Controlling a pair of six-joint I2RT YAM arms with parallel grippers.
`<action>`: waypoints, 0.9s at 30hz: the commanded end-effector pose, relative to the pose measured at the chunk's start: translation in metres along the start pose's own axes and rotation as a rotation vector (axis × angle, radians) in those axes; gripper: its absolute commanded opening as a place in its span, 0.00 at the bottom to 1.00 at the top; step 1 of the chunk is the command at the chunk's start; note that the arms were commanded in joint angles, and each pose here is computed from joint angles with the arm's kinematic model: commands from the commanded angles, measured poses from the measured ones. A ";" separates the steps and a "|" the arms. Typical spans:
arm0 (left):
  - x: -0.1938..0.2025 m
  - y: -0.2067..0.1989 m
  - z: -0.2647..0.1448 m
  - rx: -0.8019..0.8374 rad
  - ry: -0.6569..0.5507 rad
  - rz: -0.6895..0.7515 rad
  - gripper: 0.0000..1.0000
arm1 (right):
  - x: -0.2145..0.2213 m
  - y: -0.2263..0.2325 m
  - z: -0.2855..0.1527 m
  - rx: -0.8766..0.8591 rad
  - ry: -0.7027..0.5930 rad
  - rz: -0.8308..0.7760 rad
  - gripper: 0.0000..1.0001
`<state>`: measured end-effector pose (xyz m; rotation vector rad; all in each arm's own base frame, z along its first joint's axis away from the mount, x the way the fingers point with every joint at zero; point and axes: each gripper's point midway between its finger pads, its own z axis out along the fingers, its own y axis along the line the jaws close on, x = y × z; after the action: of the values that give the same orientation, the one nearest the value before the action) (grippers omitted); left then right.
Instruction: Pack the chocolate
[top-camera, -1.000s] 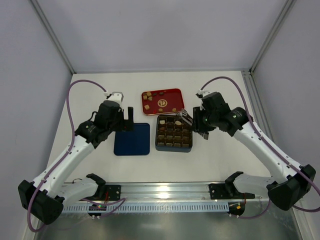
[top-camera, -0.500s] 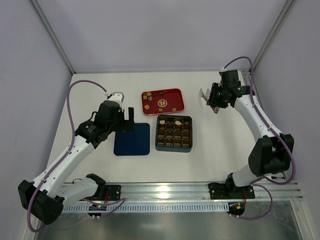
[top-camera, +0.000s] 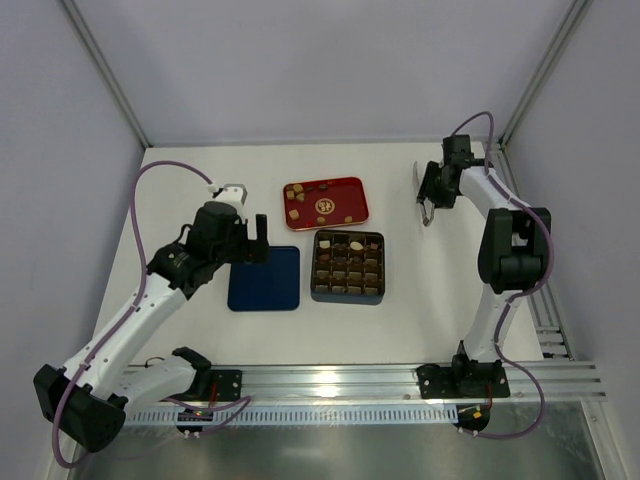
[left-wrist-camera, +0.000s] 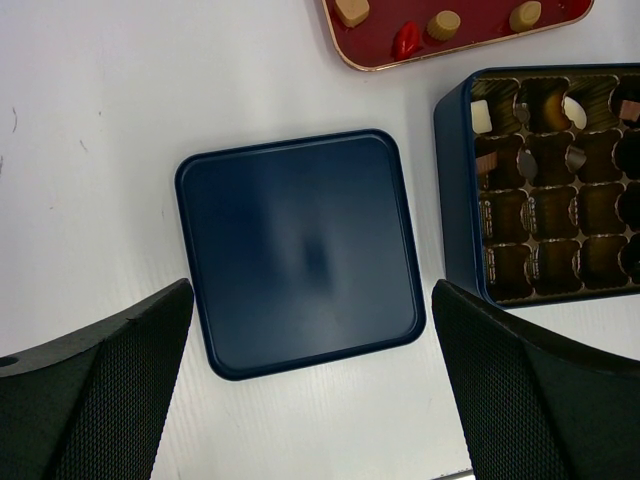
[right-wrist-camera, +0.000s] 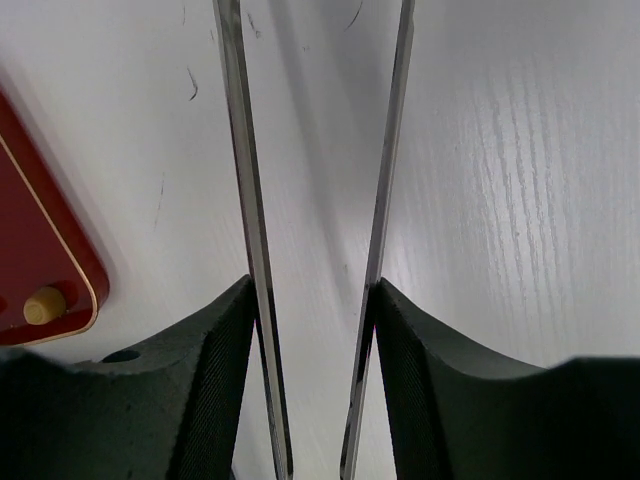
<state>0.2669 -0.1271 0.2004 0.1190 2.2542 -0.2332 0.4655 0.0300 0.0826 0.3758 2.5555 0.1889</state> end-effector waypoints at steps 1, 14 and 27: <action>-0.012 -0.006 -0.006 0.029 -0.044 -0.014 1.00 | -0.022 0.011 -0.001 -0.033 -0.062 -0.022 0.53; -0.010 -0.006 -0.003 0.025 -0.031 -0.007 1.00 | 0.013 0.000 0.032 -0.017 0.048 -0.020 0.68; -0.007 -0.005 0.000 0.020 -0.018 -0.005 1.00 | 0.020 -0.001 0.020 -0.012 0.044 -0.004 0.86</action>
<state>0.2668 -0.1276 0.1999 0.1215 2.2566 -0.2353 0.4557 0.0343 0.0340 0.3735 2.6621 0.2003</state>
